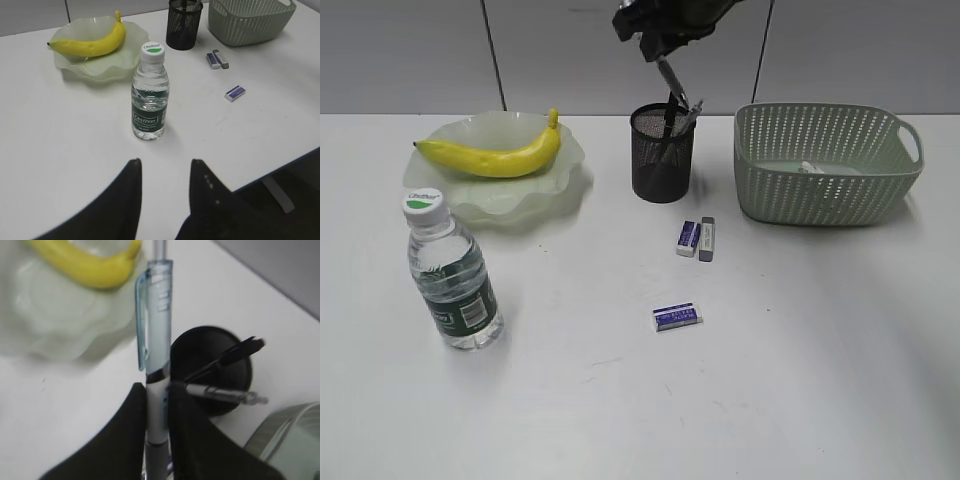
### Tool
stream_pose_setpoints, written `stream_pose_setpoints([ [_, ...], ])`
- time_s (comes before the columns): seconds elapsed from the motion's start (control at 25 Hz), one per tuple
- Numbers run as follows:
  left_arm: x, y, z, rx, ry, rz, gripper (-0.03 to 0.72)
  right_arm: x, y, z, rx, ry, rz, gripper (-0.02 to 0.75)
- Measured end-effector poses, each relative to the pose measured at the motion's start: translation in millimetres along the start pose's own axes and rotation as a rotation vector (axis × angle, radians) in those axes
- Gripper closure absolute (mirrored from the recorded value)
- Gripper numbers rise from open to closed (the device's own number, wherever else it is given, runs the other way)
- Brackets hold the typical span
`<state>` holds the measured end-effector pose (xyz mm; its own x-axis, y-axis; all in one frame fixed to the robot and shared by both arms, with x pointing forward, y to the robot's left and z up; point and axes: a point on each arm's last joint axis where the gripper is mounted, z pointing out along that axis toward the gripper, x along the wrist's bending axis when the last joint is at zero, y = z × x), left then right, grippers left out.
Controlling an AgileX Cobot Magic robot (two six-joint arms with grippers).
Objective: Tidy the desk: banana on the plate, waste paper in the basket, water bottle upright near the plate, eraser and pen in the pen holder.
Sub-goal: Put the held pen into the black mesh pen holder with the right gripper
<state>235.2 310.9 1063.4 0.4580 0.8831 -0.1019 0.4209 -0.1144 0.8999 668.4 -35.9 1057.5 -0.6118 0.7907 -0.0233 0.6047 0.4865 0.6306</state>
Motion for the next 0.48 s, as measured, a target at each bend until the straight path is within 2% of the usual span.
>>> stream_pose_setpoints([
  [0.2, 0.0, 0, 0, 0.0, 0.0, 0.0, 0.446, -29, 1, 27, -0.162, -0.052, 0.089, 0.63],
  [0.48, 0.0, 0, 0, 0.0, 0.0, 0.0, 0.446, -39, -5, 64, -0.272, -0.062, 0.141, 0.63],
])
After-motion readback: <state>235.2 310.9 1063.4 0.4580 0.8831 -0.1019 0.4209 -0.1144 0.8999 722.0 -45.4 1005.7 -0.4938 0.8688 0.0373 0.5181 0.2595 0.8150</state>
